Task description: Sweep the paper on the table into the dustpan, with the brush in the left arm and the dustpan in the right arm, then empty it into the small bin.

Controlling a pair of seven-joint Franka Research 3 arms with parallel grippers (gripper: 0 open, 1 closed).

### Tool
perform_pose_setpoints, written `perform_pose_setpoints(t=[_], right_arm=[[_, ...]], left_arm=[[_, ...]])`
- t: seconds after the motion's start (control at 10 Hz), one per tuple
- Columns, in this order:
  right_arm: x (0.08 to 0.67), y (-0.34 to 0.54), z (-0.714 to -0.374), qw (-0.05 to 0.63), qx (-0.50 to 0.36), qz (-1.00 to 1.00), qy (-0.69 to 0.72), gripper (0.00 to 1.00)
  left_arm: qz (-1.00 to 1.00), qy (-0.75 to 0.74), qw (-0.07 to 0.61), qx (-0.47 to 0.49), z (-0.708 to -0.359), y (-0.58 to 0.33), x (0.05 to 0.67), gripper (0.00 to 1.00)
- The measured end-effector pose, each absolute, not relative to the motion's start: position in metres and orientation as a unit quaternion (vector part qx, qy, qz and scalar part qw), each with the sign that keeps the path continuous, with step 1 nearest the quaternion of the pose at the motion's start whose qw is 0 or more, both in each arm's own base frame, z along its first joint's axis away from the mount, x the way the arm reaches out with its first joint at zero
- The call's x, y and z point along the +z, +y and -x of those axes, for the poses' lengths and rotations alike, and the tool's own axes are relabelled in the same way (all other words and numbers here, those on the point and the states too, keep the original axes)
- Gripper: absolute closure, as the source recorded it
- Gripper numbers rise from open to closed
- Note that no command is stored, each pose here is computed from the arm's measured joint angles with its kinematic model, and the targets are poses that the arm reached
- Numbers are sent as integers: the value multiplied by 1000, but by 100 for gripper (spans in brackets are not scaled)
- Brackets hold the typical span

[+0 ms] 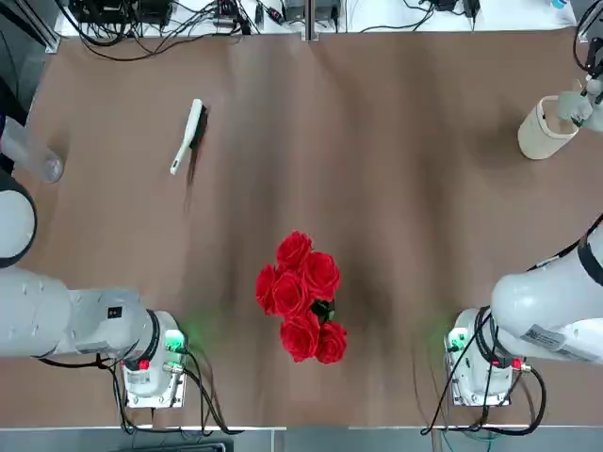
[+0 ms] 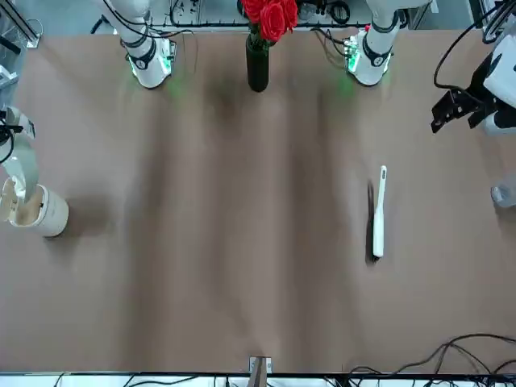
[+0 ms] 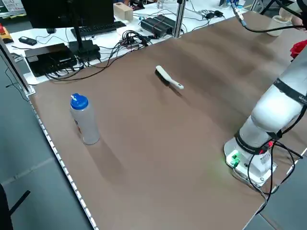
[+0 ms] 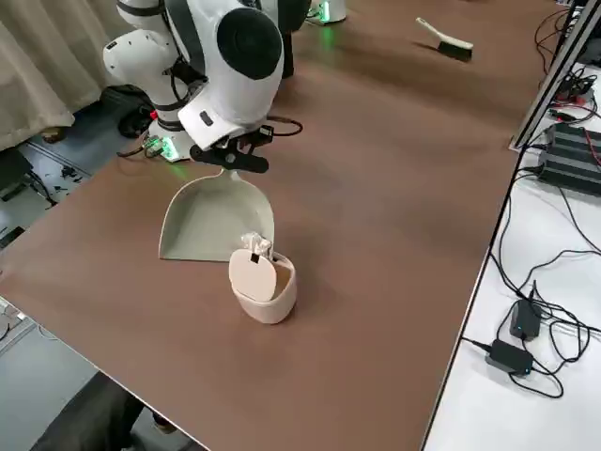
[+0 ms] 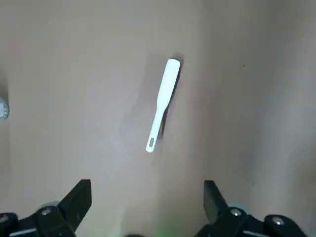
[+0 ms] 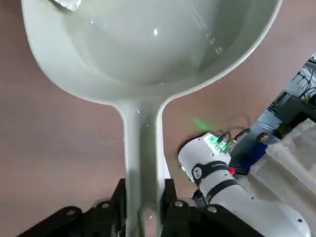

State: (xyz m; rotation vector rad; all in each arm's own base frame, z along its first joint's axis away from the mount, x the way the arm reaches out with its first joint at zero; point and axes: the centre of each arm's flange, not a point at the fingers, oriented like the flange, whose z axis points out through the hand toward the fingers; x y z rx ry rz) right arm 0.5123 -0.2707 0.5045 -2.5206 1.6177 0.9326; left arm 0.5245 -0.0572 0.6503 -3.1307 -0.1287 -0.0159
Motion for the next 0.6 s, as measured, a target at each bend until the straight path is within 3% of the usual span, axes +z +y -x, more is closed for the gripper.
perform_pose_setpoints(t=[0.6], right_arm=[[481,-270,-511,1,317,797,513,67]], left_arm=[[999,-40,4,-5,-525,-58,650,0]])
